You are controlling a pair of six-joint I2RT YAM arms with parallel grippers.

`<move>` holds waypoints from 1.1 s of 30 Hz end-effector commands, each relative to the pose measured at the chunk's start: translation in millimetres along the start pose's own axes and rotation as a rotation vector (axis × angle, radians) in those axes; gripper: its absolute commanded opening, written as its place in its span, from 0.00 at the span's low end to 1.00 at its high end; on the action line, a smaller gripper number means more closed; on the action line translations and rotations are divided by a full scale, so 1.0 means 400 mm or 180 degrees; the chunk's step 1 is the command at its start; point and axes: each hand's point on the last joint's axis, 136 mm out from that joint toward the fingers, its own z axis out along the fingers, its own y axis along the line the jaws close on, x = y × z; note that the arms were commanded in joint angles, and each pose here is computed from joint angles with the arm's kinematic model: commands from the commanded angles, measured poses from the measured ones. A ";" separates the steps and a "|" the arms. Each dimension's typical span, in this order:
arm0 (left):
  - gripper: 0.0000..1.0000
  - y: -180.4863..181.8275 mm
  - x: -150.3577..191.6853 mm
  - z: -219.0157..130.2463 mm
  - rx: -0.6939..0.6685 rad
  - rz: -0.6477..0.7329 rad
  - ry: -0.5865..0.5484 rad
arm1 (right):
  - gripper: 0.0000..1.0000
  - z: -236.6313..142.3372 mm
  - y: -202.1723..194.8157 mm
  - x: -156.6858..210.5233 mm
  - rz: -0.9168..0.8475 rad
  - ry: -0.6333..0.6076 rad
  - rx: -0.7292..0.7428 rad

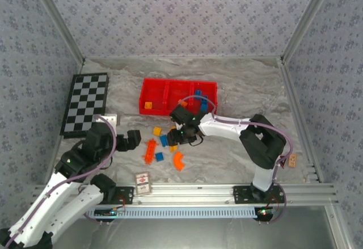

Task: Sort the legos into containers by color
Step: Pick up the lego from the center of the table.

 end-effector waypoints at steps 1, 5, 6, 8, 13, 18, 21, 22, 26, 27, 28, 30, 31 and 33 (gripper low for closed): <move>1.00 -0.004 0.007 -0.002 0.0036 -0.0019 0.0023 | 0.56 0.016 -0.007 0.012 0.0055 0.0084 0.0034; 1.00 -0.005 0.007 -0.001 0.0036 -0.0018 0.0030 | 0.54 0.035 -0.004 0.012 0.0060 0.0127 0.0006; 1.00 -0.004 0.007 -0.001 0.0033 -0.0018 0.0028 | 0.54 0.040 -0.003 0.012 0.0059 0.0132 -0.0004; 1.00 -0.005 0.007 -0.001 0.0036 -0.0019 0.0029 | 0.52 0.046 -0.001 0.012 0.0061 0.0149 -0.0017; 1.00 -0.005 0.007 -0.001 0.0036 -0.0016 0.0029 | 0.47 0.056 -0.002 0.017 0.0059 0.0193 -0.0020; 1.00 -0.005 0.006 0.000 0.0033 -0.0015 0.0029 | 0.38 0.043 0.017 -0.007 0.0020 0.0132 -0.0065; 1.00 -0.005 0.008 0.001 0.0036 -0.0012 0.0038 | 0.35 0.036 0.021 -0.012 0.0000 0.0118 -0.0058; 1.00 -0.005 0.007 0.002 0.0032 -0.0013 0.0037 | 0.34 0.033 0.021 -0.014 -0.0002 0.0113 -0.0050; 1.00 -0.006 0.007 0.001 0.0038 -0.0014 0.0035 | 0.30 0.008 0.023 -0.025 -0.0054 0.0061 0.0007; 1.00 -0.006 0.007 0.001 0.0037 -0.0014 0.0035 | 0.30 -0.005 0.026 -0.030 -0.0084 0.0029 0.0027; 1.00 -0.006 0.007 0.000 0.0043 -0.0013 0.0034 | 0.29 -0.018 0.027 -0.039 -0.0111 -0.0016 0.0051; 1.00 -0.006 0.006 0.000 0.0042 -0.0014 0.0029 | 0.28 -0.049 0.034 -0.056 -0.0174 -0.0097 0.0080; 1.00 -0.006 0.006 0.000 0.0040 -0.0015 0.0030 | 0.28 -0.062 0.035 -0.064 -0.0201 -0.0125 0.0092; 1.00 -0.005 0.007 -0.001 0.0041 -0.0016 0.0030 | 0.27 -0.088 0.042 -0.079 -0.0257 -0.0177 0.0114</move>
